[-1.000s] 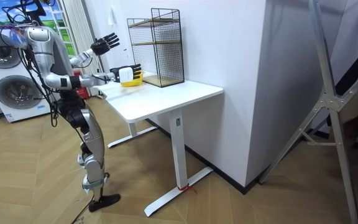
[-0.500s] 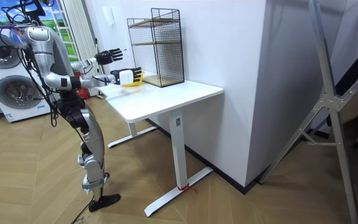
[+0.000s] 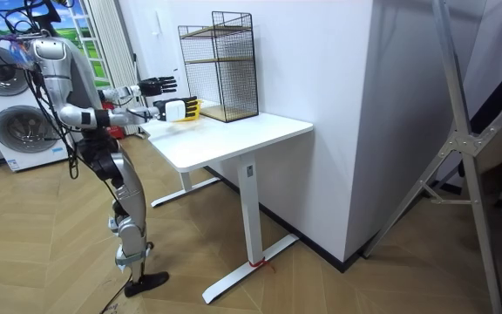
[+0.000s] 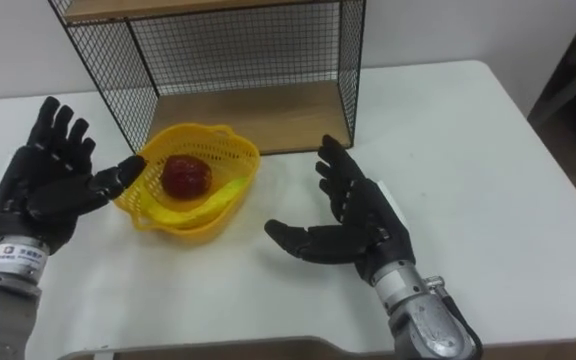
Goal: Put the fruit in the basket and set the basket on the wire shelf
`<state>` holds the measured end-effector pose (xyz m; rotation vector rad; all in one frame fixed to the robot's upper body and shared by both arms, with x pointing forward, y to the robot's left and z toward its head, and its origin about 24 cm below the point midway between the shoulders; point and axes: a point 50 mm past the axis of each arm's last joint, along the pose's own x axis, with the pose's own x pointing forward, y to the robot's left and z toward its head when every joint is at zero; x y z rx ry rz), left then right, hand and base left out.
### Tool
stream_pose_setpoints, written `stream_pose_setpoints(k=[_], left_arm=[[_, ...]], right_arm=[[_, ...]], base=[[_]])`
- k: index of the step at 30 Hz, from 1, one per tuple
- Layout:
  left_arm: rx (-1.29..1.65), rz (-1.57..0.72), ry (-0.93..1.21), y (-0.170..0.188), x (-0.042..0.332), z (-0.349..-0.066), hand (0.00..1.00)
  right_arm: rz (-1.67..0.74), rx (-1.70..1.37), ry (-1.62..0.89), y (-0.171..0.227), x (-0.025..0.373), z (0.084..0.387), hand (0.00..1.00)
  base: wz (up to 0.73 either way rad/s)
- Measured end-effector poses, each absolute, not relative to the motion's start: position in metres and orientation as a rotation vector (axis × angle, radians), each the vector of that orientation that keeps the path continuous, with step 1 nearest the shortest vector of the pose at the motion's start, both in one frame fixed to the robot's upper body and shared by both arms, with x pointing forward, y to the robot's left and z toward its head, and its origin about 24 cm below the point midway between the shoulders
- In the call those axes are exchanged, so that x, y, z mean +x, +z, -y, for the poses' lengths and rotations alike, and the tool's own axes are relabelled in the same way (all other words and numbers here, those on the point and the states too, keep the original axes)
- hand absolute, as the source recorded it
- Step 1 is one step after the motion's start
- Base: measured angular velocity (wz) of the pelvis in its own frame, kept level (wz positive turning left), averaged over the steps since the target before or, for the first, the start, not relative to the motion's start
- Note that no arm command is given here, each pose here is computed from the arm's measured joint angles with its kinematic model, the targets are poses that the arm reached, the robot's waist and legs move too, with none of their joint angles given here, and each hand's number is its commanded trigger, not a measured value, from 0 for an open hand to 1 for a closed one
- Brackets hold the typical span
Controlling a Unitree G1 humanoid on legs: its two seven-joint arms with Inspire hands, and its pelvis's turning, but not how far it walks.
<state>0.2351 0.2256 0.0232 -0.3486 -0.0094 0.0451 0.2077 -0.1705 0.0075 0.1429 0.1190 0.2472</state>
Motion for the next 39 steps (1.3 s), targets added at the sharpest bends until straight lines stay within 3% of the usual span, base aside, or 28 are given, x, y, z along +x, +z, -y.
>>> stream_pose_setpoints(k=[7,19,39], left_arm=[[-0.355,-0.121,0.077,-0.005,0.229,-0.228,0.0],[-0.27,-0.216,0.047,-0.022,0.225,-0.221,0.0],[-0.284,-0.277,0.009,-0.034,0.221,-0.214,0.0]], right_arm=[[-0.122,0.132,0.243,0.007,0.208,0.172,0.0],[-0.1,0.155,0.247,0.011,0.212,0.17,0.0],[-0.142,0.223,0.267,0.003,0.21,0.166,0.0]], base=[[-0.01],[-0.01],[-0.01]])
